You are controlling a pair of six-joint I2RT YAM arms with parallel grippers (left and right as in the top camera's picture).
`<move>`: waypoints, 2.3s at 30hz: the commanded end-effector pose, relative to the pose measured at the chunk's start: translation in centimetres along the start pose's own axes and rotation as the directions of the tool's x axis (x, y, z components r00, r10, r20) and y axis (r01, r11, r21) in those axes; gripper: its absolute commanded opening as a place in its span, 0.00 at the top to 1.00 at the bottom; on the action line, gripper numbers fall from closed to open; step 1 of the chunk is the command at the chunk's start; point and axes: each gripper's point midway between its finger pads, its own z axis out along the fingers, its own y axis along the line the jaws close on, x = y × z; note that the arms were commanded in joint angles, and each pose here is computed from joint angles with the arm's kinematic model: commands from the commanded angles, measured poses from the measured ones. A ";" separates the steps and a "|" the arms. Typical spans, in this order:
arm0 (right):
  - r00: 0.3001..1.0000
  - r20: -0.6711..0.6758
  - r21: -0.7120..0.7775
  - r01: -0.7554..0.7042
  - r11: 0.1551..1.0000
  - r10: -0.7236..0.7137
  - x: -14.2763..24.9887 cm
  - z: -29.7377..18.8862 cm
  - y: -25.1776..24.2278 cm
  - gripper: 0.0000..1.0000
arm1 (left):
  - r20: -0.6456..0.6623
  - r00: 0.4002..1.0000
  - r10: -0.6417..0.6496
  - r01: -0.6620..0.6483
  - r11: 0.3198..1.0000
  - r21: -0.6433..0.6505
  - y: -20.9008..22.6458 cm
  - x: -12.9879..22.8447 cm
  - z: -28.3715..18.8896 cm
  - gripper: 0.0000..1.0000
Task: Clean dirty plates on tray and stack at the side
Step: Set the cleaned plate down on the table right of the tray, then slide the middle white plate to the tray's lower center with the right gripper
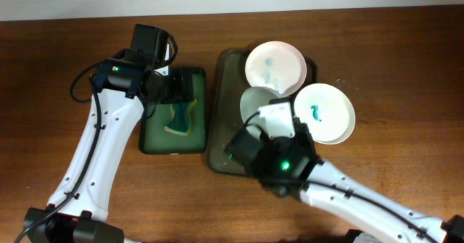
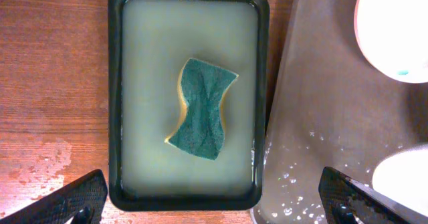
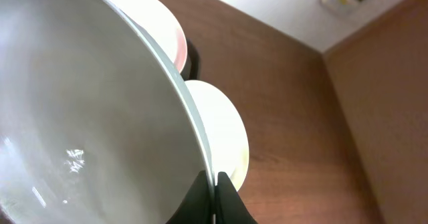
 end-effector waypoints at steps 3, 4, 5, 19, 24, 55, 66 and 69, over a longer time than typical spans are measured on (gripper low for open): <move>0.902 -0.423 -0.477 -0.304 0.825 0.087 0.7 5.0 0.6 0.96 | 0.016 1.000 0.003 -0.003 1.000 -0.005 0.2 -0.2 -0.6 0.01; 0.853 -0.495 -0.497 -0.435 0.751 0.166 0.6 6.4 -1.4 0.96 | 0.016 1.000 0.003 -0.003 1.000 -0.005 0.2 -0.2 -0.6 0.01; 0.782 -0.556 -0.435 -0.561 0.704 0.281 1.2 8.6 -4.8 0.96 | 0.016 1.000 0.003 -0.003 1.000 -0.005 0.2 -0.2 -0.6 0.01; -0.034 -0.649 0.337 -0.909 0.247 0.760 20.6 21.4 -22.1 0.74 | 0.016 1.000 0.003 -0.003 1.000 -0.005 0.2 -0.2 -0.6 0.01; 0.321 -0.590 0.059 -0.898 0.436 0.741 10.4 16.0 -21.4 0.53 | 0.016 1.000 0.003 -0.003 1.000 -0.005 0.2 -0.2 -0.6 0.01; 0.246 -0.847 0.091 -0.806 0.584 0.472 14.5 14.4 -5.0 0.37 | 0.016 1.000 0.003 -0.003 1.000 -0.005 0.2 -0.2 -0.6 0.01; 0.203 -0.855 0.097 -0.842 0.531 0.478 19.0 15.0 -4.7 0.61 | 0.016 1.000 0.002 -0.002 1.000 -0.005 0.2 -0.2 -0.6 0.01; 0.227 -0.868 0.058 -0.837 0.545 0.441 18.4 13.4 -5.0 0.62 | 0.016 1.000 0.003 -0.003 1.000 -0.005 0.2 -0.2 -0.6 0.01</move>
